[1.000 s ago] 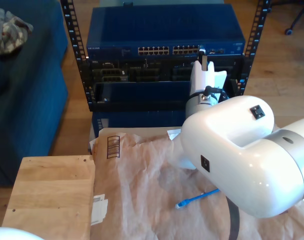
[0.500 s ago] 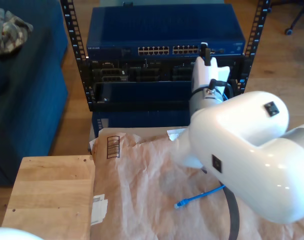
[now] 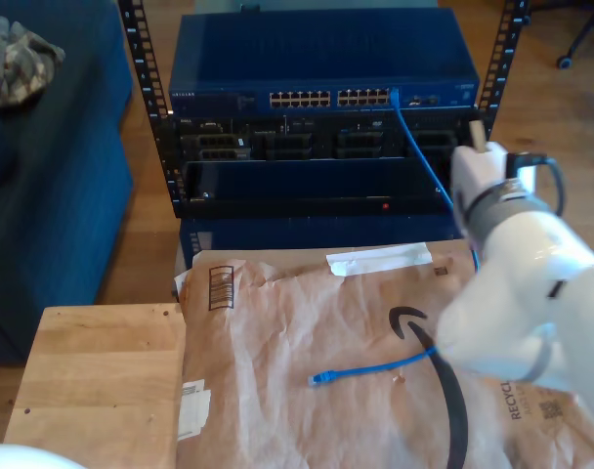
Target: Grab the cable and plug it in
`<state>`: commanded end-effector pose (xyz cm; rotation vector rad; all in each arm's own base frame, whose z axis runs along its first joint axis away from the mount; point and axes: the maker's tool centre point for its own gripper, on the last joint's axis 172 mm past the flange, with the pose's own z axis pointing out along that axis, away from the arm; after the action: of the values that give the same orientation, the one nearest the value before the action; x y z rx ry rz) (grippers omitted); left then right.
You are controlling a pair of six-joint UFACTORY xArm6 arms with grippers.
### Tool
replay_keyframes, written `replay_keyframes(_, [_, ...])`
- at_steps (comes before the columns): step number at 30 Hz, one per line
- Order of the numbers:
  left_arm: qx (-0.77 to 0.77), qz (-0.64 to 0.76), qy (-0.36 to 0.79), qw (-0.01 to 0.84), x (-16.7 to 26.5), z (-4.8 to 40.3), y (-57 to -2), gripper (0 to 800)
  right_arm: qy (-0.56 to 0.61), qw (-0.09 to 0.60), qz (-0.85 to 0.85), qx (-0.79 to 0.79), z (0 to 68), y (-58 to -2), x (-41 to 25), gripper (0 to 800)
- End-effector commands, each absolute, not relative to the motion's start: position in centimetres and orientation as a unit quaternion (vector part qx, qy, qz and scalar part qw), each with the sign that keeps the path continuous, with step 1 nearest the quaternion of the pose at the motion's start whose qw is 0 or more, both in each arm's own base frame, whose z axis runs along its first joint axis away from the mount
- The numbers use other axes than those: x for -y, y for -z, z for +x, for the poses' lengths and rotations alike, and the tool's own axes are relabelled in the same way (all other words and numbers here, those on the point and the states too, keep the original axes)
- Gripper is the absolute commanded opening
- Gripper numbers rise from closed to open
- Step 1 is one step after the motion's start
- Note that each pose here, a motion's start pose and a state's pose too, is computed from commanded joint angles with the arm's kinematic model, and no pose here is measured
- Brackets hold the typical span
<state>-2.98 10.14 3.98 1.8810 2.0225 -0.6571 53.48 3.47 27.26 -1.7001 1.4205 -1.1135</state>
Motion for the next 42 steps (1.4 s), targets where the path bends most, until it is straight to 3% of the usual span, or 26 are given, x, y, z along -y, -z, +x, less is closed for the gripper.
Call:
replay_keyframes(14, [-0.704,0.655,0.229,0.151,-10.1,-3.0,-4.0,800,0.372,0.18,-0.753,-0.512,39.8,-25.3,11.0,679])
replay_keyframes(19, [-0.704,0.655,0.229,0.151,-10.1,-3.0,-4.0,800,0.294,0.094,-0.763,-0.568,31.3,-22.8,17.5,794])
replay_keyframes(25, [-0.704,0.655,0.229,0.151,-10.1,-3.0,-4.0,800,0.203,-0.002,-0.748,-0.632,21.0,-21.4,22.1,797])
replay_keyframes(31, [-0.704,0.655,0.229,0.151,-10.1,-3.0,-4.0,800,0.083,-0.089,-0.787,-0.605,13.7,-19.0,21.8,797])
replay_keyframes(38, [-0.704,0.655,0.229,0.151,-10.1,-3.0,-4.0,800,0.033,-0.097,-0.776,-0.622,6.6,-17.2,23.6,798])
replay_keyframes(42, [-0.704,0.655,0.229,0.151,-10.1,-3.0,-4.0,800,0.026,-0.092,-0.78,-0.619,6.6,-16.2,24.0,798])
